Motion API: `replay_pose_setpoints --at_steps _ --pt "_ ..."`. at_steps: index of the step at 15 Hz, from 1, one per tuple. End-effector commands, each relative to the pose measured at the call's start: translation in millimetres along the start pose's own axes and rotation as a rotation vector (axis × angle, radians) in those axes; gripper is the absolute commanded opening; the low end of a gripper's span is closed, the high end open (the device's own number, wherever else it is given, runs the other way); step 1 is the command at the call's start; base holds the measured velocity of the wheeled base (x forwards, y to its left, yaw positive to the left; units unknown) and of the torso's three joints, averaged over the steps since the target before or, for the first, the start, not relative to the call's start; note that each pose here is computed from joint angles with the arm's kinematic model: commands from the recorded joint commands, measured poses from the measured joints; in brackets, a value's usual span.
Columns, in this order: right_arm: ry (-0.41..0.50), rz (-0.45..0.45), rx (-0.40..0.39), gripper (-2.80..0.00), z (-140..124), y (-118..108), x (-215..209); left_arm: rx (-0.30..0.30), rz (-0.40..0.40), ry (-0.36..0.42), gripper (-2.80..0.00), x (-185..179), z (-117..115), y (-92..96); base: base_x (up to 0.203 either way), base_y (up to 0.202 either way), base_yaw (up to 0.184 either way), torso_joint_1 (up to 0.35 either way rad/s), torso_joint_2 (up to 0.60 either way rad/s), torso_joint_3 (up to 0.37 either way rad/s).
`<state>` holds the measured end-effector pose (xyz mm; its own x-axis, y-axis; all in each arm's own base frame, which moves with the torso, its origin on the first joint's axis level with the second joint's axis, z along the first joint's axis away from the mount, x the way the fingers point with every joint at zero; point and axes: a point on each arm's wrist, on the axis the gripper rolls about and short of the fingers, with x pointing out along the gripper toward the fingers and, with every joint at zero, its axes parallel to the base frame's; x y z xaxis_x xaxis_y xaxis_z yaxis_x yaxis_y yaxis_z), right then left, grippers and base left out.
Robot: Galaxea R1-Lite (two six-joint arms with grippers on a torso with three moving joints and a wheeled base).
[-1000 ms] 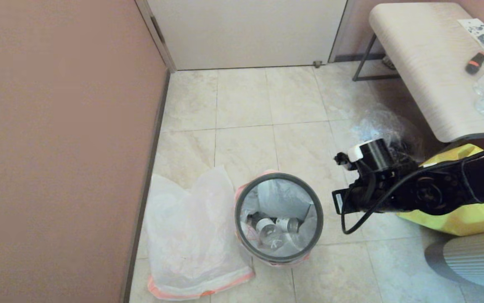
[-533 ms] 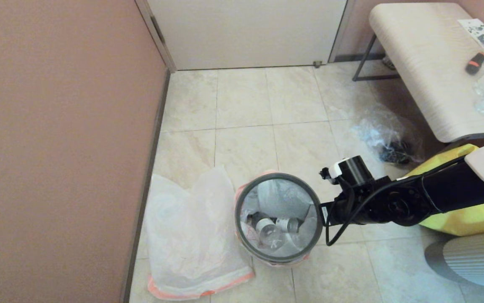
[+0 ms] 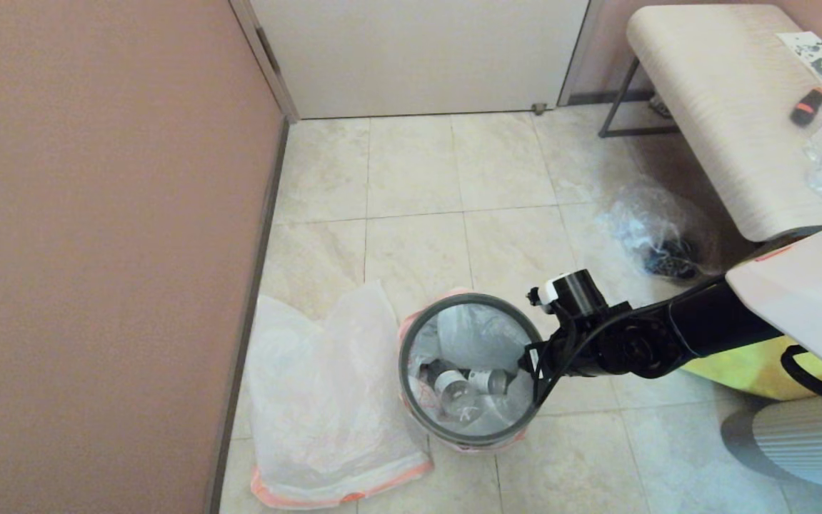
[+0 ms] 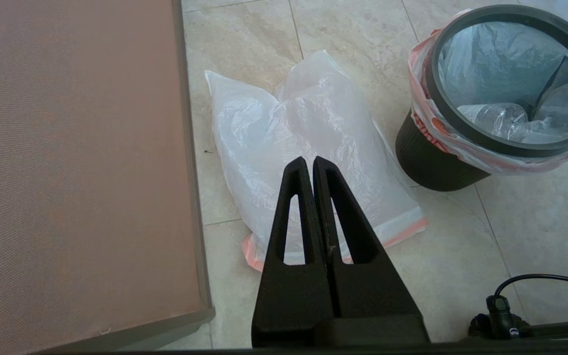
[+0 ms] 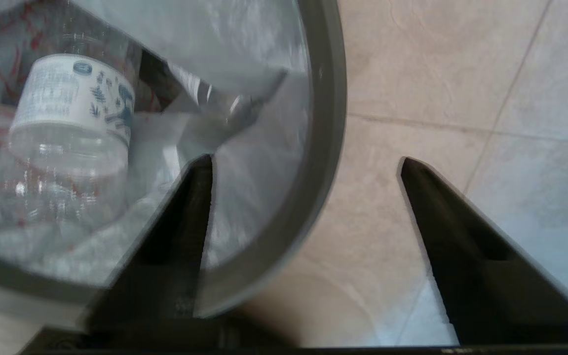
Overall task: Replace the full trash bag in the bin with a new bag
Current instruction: Place the trash can ring on the floor
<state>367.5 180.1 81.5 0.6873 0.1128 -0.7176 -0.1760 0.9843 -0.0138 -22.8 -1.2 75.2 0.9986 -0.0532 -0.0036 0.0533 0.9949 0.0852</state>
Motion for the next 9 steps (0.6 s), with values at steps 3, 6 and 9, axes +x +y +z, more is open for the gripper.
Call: replay_pose_setpoints --at_steps 3,6,9 --pt "-0.008 0.001 -0.003 -2.80 6 6 16 0.000 0.000 -0.001 -2.80 0 0 0.0 0.000 0.000 0.000 0.000 0.00 0.000" --pt "-0.012 -0.002 -0.002 -2.80 7 6 15 0.000 0.000 -0.001 -2.80 0 0 0.0 0.000 0.000 0.000 0.000 0.00 0.000" --pt "-0.040 -0.019 0.004 -2.80 14 5 5 0.000 0.000 -0.001 -2.80 0 0 0.0 0.000 0.000 0.000 0.000 0.00 0.000"
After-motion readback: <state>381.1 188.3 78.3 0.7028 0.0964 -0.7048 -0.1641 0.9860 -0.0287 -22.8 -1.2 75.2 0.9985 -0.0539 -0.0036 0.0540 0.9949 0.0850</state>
